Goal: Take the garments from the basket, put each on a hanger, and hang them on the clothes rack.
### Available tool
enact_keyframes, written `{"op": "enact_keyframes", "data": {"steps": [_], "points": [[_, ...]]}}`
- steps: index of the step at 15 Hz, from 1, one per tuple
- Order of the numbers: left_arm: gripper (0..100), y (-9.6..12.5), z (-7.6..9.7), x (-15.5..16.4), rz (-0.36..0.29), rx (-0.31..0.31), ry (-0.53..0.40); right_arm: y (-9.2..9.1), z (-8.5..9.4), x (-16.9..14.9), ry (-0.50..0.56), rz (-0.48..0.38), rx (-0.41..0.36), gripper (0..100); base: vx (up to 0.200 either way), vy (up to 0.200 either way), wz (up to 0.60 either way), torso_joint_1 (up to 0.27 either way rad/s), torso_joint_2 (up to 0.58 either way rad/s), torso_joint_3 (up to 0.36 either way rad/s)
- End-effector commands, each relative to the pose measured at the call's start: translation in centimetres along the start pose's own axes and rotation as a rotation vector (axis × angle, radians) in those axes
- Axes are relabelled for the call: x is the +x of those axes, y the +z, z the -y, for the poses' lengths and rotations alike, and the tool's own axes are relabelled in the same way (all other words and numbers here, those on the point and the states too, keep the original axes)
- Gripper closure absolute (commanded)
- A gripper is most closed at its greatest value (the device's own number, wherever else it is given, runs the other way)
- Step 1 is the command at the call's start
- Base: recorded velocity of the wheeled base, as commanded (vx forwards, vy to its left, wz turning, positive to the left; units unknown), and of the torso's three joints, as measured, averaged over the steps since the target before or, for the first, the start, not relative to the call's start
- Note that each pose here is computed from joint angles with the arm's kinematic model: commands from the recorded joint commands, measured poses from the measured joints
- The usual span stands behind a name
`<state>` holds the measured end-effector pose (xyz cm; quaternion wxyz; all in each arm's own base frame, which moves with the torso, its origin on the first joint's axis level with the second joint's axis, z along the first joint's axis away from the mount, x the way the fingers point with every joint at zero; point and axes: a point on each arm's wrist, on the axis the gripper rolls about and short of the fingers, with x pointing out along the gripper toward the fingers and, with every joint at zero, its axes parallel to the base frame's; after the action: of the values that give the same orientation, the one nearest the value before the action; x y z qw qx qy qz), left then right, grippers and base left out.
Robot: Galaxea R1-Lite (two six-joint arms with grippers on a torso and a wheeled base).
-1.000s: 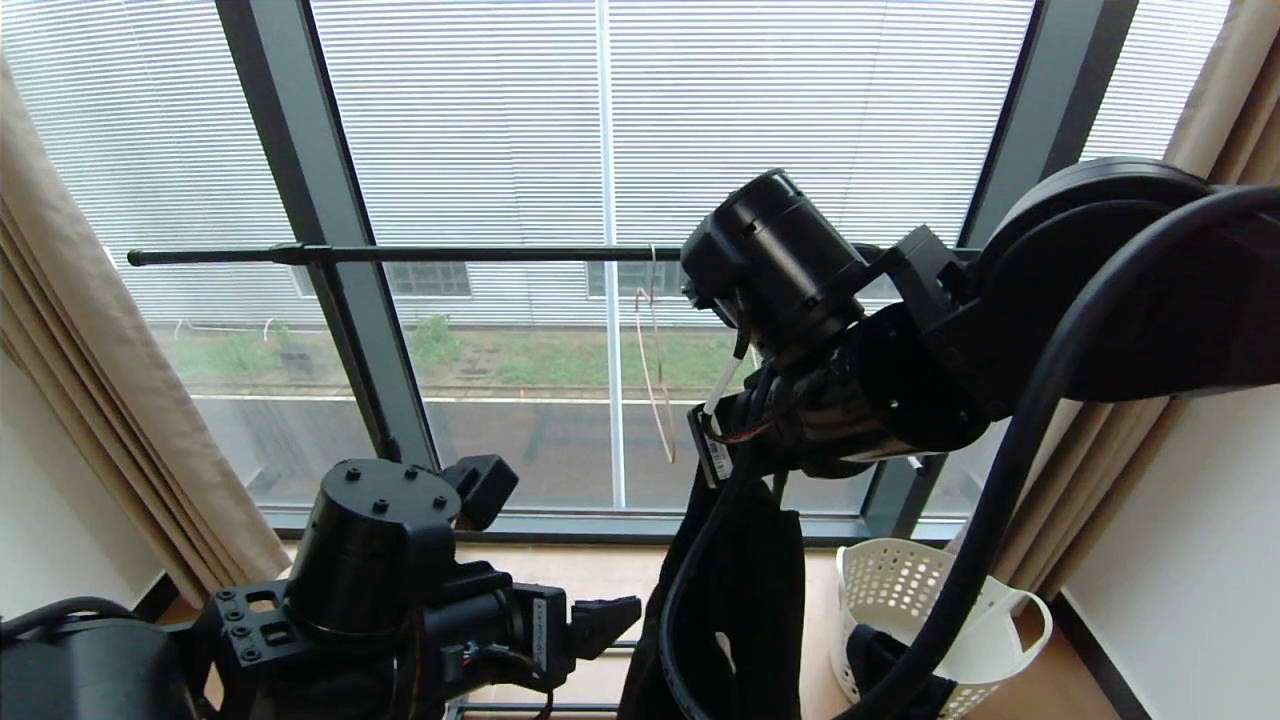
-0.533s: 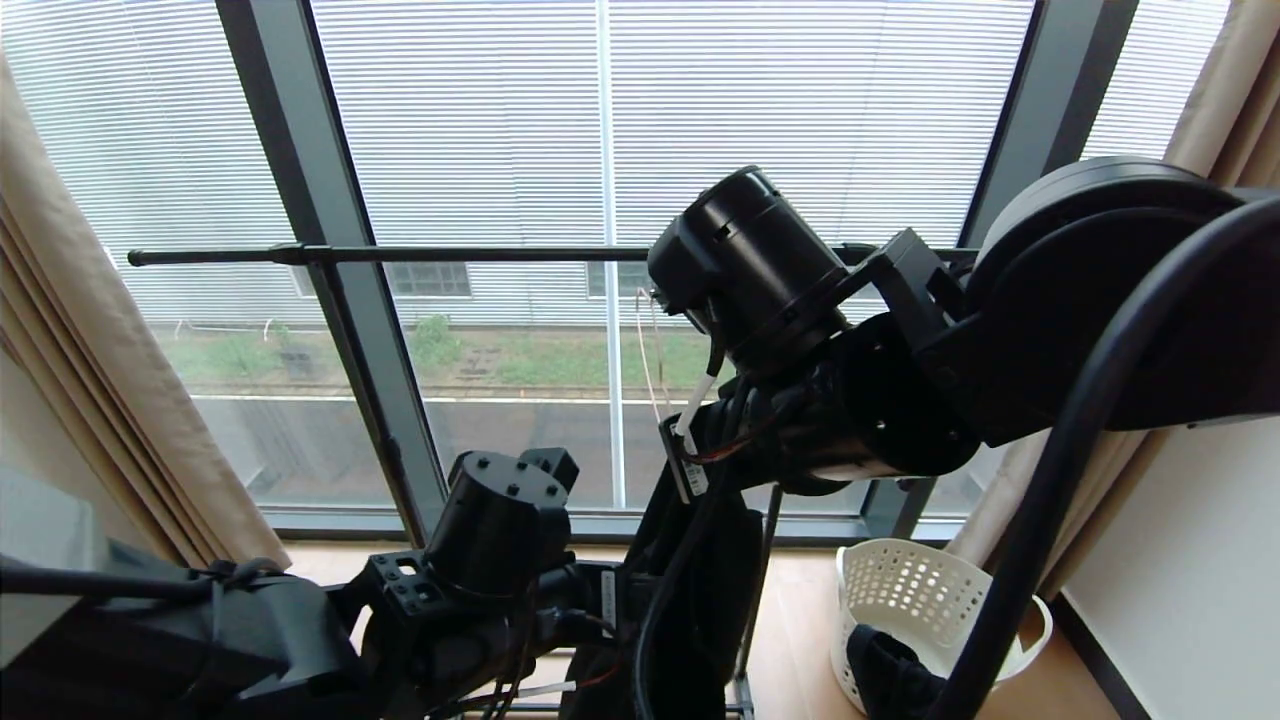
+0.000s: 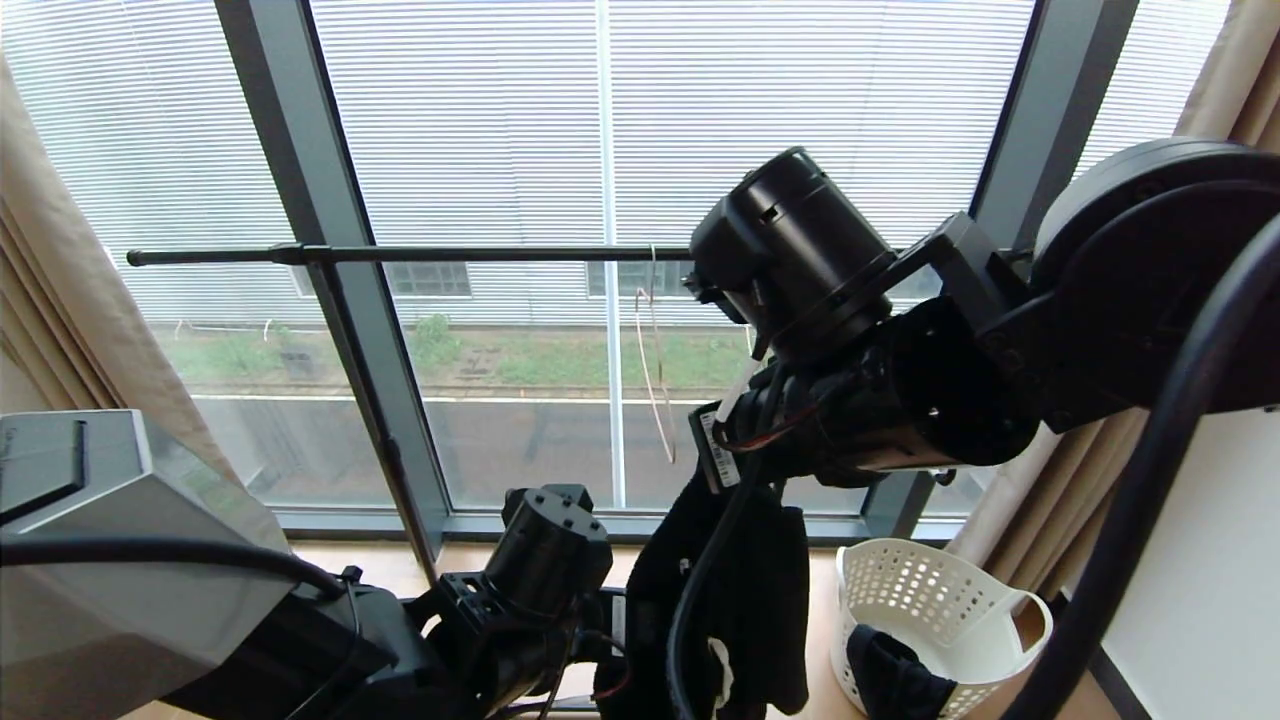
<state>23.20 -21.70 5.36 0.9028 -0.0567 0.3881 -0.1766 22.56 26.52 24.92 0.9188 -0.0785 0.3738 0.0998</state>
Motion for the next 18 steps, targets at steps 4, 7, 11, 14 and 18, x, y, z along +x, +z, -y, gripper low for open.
{"op": "enact_keyframes", "data": {"steps": [4, 7, 11, 14, 18], "points": [[0, -1.1, -1.2, -0.9, 0.007, -0.009, 0.007, 0.1, 2.8, -1.5, -0.022, 0.018, 0.044, 100, 0.000, 0.000, 0.00, 0.000, 0.00, 0.000], [0, -1.0, -1.4, -0.9, 0.013, -0.015, 0.012, -0.1, 2.8, -1.2, -0.020, 0.031, 0.050, 100, 0.000, 0.000, 0.00, 0.000, 0.00, 0.000], [0, -1.9, -1.9, -1.1, 0.014, -0.014, 0.011, 0.4, 4.1, -0.9, -0.044, 0.041, 0.086, 100, 0.000, 0.000, 0.00, 0.000, 0.00, 0.000], [0, -2.3, -2.1, -1.1, 0.007, -0.014, 0.015, 0.8, 5.1, -0.9, -0.061, 0.046, 0.108, 100, 0.000, 0.000, 0.00, 0.000, 0.00, 0.000], [100, -2.2, -2.1, -1.3, 0.017, -0.013, 0.010, 0.4, 6.0, 0.1, -0.086, 0.042, 0.130, 100, 0.000, 0.000, 0.00, 0.000, 0.00, 0.000]]}}
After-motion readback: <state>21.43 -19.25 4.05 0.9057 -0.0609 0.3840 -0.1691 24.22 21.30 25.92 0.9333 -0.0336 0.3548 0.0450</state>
